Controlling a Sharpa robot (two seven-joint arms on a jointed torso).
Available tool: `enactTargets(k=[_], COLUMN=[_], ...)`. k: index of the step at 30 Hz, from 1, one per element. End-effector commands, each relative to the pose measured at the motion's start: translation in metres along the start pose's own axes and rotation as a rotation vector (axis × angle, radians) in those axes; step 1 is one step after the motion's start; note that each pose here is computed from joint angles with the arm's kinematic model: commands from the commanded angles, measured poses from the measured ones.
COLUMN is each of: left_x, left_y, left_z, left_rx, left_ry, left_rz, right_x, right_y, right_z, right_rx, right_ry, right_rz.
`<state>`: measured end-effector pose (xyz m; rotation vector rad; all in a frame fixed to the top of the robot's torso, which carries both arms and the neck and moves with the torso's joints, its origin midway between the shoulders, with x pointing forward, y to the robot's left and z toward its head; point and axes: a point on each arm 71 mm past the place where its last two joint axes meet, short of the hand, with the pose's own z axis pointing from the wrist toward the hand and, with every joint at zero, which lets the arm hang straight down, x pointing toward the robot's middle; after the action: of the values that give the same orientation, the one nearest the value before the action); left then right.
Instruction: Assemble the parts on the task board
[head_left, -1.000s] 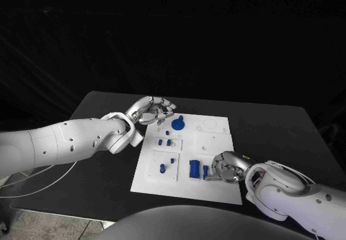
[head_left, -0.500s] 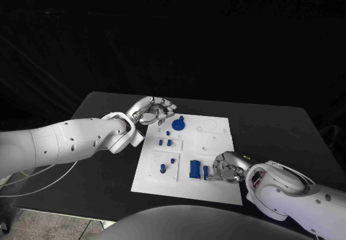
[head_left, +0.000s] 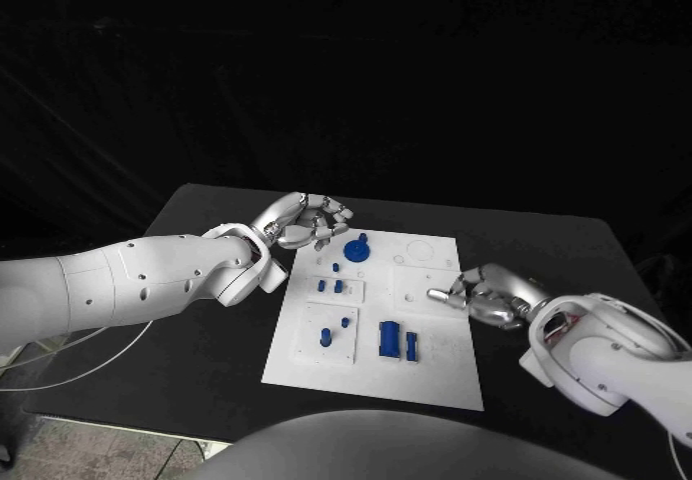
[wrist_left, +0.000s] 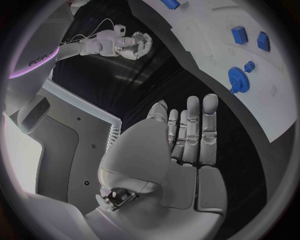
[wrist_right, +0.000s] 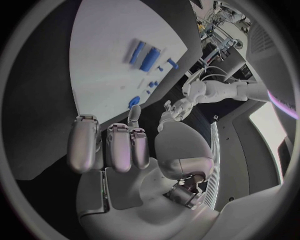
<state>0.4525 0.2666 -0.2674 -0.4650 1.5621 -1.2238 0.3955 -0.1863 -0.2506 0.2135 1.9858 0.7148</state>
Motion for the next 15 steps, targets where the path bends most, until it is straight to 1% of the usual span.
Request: enactTargets(k=[1,2,4,5,6,9,15], left_x=[0.0036,0.0044,0.0058,0.0065,0.0072,0.0089,0.0107], left_y=[-0.0033,-0.0039,-0.0052,-0.0061,-0.0070,-0.0096,-0.0148], left_z=[0.0023,0.0028,0.0035,0.0038,0.0042,0.0053,0.0069], left_rx=[0.022,0.025,0.032,0.037,0.044,0.061,0.112], left_ry=[0.000,0.001,0.002,0.001,-0.001,-0.009,-0.026], left_rz=[-0.019,-0.021,-0.026,-0.028,-0.032,-0.056,-0.117], right_x=[-0.028,-0.035,-0.044,-0.048,-0.051,-0.054,-0.051], right_y=[-0.005,-0.008,-0.011,-0.013,-0.014,-0.018,-0.025], right_z=[-0.004,-0.005,-0.007,-0.007,-0.007,-0.004,0.002], right_rx=[-0.062,-0.076,-0.100,-0.117,-0.137,-0.200,-0.316], right_ry=[-0.173,-0.218,-0.277,-0.300,-0.311,-0.315,-0.284], right_rz=[0.292,0.330,0.384,0.412,0.438,0.499,0.564])
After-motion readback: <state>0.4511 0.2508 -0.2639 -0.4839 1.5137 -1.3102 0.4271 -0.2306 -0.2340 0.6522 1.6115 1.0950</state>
